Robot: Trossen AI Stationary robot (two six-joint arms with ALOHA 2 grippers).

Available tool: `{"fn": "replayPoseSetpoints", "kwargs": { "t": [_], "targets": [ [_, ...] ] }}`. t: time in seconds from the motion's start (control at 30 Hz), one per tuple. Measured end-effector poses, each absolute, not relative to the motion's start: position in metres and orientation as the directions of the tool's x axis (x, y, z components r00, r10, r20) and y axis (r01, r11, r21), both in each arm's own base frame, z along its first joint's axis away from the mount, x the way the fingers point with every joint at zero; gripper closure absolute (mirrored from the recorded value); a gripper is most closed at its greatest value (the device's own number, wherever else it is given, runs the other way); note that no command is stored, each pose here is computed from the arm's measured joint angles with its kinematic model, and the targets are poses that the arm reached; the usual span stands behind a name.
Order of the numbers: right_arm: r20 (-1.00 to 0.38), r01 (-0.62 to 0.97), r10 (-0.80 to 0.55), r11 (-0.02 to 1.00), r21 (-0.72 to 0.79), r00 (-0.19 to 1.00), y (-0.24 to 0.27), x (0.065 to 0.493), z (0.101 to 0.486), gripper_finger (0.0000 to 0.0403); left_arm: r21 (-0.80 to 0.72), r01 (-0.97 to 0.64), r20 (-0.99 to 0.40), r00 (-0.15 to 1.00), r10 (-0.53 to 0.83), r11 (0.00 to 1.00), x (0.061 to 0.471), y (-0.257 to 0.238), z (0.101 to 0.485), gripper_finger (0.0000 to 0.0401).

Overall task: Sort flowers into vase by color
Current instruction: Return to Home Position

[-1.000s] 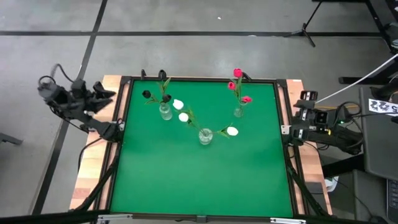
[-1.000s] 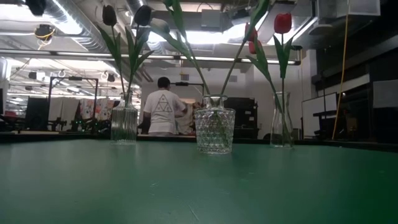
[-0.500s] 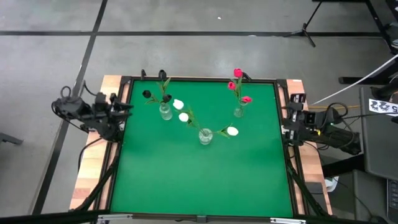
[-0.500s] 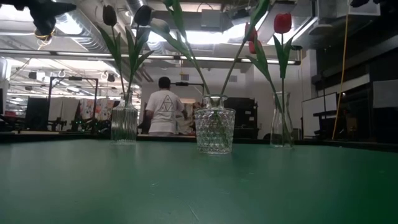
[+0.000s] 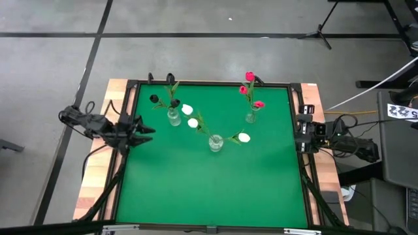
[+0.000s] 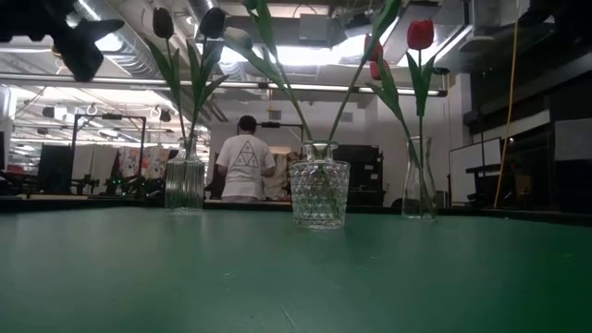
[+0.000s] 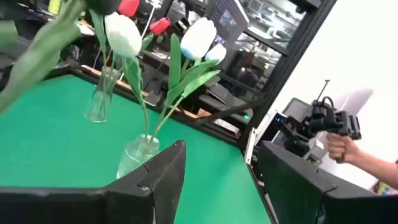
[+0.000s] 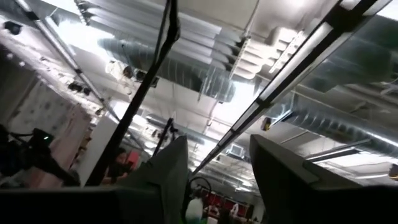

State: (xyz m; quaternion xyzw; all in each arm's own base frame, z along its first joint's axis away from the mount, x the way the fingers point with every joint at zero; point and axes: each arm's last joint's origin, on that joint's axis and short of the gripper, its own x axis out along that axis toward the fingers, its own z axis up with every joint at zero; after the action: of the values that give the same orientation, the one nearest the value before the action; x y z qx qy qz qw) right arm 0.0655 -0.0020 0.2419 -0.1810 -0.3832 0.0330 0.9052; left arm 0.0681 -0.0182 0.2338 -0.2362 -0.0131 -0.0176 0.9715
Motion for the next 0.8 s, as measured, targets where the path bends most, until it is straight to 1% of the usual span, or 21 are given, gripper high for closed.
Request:
{"fn": "replayPoseSetpoints", "kwargs": {
  "t": [0.1,0.27,0.43,0.53,0.6,0.67,0.7,0.8],
  "targets": [
    [0.661,0.051,0.222,0.929,-0.368,0.717,-0.002,0.068,0.236,0.0229,-0.473,0.059,0.052,0.998,-0.039,0.879,0.075,-0.021,0.222,0.0201],
    [0.623,-0.011,0.288,0.912,-0.41,0.727,0.0,0.07,0.231,0.0229,-0.542,0.179,0.087,0.984,-0.157,0.821,0.083,-0.029,0.204,0.0201],
    [0.561,-0.074,0.333,0.898,-0.433,0.758,0.001,0.074,0.225,0.0229,-0.593,0.216,0.074,0.974,-0.215,0.776,0.087,-0.032,0.188,0.0201],
    [0.509,-0.103,0.358,0.882,-0.461,0.783,0.001,0.078,0.22,0.0229,-0.61,0.267,0.053,0.953,-0.297,0.746,0.087,-0.035,0.182,0.0201],
    [0.476,-0.119,0.355,0.881,-0.457,0.805,0.001,0.08,0.217,0.0229,-0.627,0.295,0.018,0.931,-0.365,0.721,0.087,-0.037,0.179,0.0201],
    [0.452,-0.135,0.353,0.884,-0.447,0.819,0.0,0.082,0.214,0.0229,-0.667,0.286,-0.039,0.909,-0.416,0.688,0.086,-0.039,0.173,0.0201],
    [0.45,-0.137,0.351,0.886,-0.442,0.821,0.0,0.082,0.214,0.0229,-0.693,0.266,-0.064,0.903,-0.425,0.67,0.086,-0.039,0.171,0.0201],
    [0.443,-0.144,0.352,0.887,-0.438,0.825,0.0,0.082,0.213,0.0229,-0.739,0.23,-0.074,0.907,-0.415,0.633,0.086,-0.039,0.17,0.0201]
  ]
}}
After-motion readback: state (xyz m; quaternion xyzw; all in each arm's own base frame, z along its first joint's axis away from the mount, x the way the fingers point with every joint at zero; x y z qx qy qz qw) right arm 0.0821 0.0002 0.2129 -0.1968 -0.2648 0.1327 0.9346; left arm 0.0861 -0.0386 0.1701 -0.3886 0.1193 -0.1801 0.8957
